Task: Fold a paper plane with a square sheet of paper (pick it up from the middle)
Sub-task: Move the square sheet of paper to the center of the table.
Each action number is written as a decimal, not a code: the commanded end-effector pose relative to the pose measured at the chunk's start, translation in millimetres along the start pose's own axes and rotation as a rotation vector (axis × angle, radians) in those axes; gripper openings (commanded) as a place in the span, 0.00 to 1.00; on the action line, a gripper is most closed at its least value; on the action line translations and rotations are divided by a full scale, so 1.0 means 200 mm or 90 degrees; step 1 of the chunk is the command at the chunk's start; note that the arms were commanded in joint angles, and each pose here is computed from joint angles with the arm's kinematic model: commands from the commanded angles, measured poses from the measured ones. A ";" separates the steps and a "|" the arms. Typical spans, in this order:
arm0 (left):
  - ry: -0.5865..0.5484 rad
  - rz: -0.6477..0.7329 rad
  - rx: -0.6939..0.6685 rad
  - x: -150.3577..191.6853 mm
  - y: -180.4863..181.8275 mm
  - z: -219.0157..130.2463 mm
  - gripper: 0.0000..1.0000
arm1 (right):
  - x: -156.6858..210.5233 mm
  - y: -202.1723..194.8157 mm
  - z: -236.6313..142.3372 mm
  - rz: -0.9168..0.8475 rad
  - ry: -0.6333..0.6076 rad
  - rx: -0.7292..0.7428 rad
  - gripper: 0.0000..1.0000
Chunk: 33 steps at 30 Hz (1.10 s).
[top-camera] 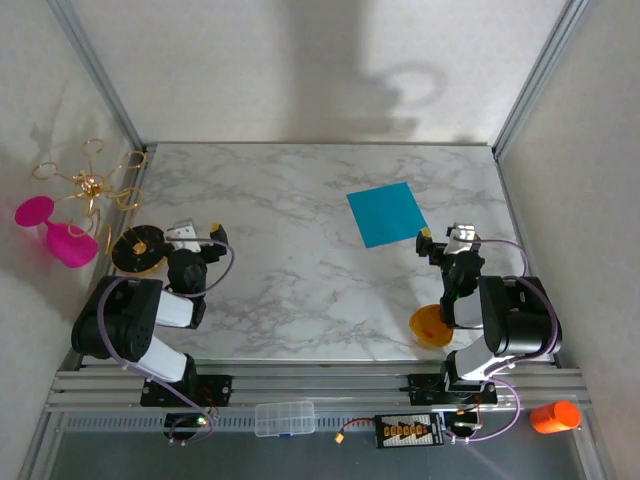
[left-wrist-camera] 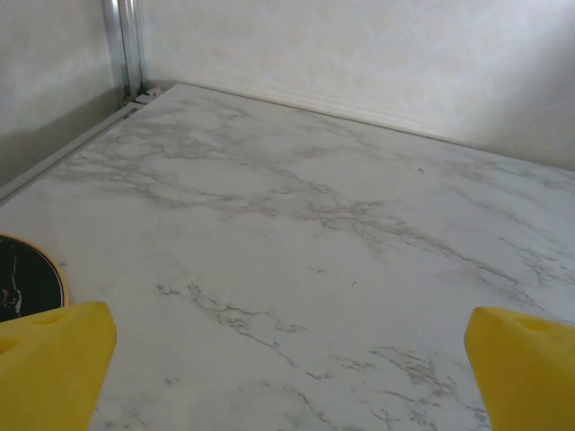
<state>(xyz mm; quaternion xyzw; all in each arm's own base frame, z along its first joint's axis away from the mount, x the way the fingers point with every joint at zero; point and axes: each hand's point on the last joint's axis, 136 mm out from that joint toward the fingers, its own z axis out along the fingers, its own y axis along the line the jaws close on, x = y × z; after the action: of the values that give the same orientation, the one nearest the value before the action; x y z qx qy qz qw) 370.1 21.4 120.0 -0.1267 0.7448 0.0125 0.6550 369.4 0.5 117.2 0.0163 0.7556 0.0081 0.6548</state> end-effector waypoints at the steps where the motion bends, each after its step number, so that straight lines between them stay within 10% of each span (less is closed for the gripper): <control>1: -0.023 0.003 0.010 -0.05 -0.03 0.01 0.99 | -0.04 0.01 0.02 0.006 -0.013 -0.008 0.99; 33: -0.025 0.002 0.015 -0.05 -0.03 0.01 0.99 | -0.05 0.01 0.01 0.004 -0.019 -0.013 0.99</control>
<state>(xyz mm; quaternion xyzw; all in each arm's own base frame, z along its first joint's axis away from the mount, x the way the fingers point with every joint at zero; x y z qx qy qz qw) 370.1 21.3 120.1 -0.1266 0.7447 0.0124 0.6551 369.3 0.7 117.1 0.0159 0.7557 0.0085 0.6547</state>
